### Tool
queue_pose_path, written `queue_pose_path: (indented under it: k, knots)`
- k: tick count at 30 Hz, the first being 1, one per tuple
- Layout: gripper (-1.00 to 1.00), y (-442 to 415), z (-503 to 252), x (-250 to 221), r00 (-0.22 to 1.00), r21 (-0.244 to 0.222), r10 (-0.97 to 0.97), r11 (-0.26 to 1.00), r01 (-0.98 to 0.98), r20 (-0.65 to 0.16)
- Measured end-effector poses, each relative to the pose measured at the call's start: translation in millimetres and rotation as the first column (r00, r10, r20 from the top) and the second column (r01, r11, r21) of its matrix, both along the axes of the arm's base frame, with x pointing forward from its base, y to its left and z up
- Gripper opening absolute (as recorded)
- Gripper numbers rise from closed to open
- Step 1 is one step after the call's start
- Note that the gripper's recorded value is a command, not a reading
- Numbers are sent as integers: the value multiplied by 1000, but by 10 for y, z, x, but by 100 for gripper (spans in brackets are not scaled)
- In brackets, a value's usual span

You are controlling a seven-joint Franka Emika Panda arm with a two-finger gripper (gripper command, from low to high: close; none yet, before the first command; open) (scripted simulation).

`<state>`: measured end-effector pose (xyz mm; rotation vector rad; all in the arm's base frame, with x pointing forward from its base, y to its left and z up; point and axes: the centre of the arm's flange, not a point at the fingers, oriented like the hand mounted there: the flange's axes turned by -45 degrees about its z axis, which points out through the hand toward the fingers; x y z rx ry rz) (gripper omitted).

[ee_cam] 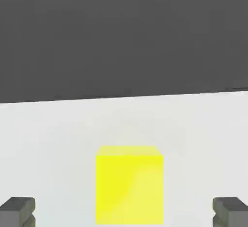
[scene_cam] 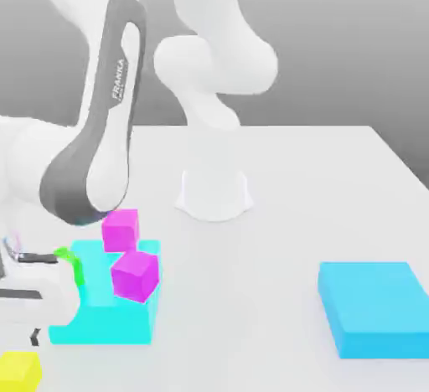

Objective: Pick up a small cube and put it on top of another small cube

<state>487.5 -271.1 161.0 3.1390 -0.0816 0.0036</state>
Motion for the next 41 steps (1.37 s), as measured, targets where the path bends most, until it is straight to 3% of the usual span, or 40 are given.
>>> queue_pose_path:
  k: [1, 2, 8, 13, 24, 33, 38, 39, 41]
  knots:
    - [0, -3, -153, -5, 1000, 1, 0, 1000, 0, -1]
    - [-100, -2, -276, -12, 1000, 1, 0, 1000, 0, -2]
    - [-100, -1, -339, -16, 1000, 2, 0, 1000, 0, -3]
    - [-100, 3, 202, -17, 1000, 2, 0, 1000, 0, -3]
    - [-100, 803, 1207, -443, 999, -60, 36, 997, -37, -26]
    - [-100, 1464, 1641, -1032, 998, -6, 59, 998, -59, -4]
    - [-100, 1536, 1135, -1086, 998, 5, 65, 998, -65, -2]
    - [100, 1536, 1052, -1093, 998, 4, 64, 998, -64, -2]
    - [100, 1536, 1052, -1093, 998, 4, 64, 998, -64, -2]
